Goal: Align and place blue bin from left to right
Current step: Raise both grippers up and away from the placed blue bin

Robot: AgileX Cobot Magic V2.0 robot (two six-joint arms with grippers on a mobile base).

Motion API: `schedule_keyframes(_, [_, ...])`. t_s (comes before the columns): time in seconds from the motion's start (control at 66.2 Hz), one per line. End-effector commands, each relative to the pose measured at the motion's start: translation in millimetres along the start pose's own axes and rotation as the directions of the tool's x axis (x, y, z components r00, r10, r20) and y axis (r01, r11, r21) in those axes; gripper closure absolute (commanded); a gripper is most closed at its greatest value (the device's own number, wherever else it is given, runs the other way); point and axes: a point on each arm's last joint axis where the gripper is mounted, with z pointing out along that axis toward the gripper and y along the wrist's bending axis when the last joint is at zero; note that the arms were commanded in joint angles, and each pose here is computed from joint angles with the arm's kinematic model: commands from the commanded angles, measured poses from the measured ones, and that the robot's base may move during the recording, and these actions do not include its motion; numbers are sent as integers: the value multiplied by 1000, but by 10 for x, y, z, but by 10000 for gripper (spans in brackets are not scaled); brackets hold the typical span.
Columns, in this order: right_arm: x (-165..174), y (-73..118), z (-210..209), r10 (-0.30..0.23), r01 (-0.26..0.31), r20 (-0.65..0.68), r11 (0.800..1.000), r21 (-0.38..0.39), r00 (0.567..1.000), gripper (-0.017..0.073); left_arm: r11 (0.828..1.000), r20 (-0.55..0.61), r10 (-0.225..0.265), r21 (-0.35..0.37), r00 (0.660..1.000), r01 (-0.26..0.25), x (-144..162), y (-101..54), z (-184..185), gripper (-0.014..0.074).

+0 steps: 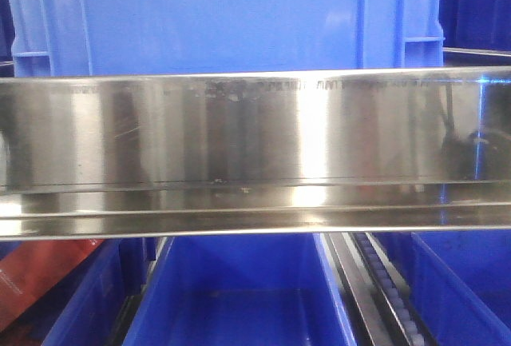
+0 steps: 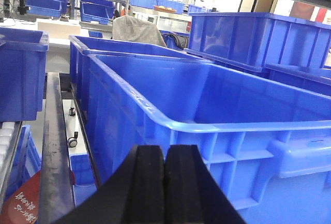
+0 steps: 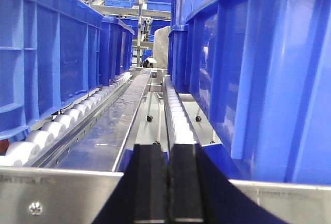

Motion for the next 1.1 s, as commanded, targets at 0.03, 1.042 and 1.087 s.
schedule_keyframes(0.03, [-21,0,-6,-2,2,24,1000,0,1000,639,1000,22,4,16,1000,-5,-19,-16,-13,704])
schedule_keyframes(1.042, [-21,0,-6,-2,2,24,1000,0,1000,639,924,76,227,-333,971,-190,866,349,-712,704])
schedule_keyframes(1.087, [-21,0,-6,-2,2,24,1000,0,1000,639,924,81,229,-333,970,-190,934,352,-736,704])
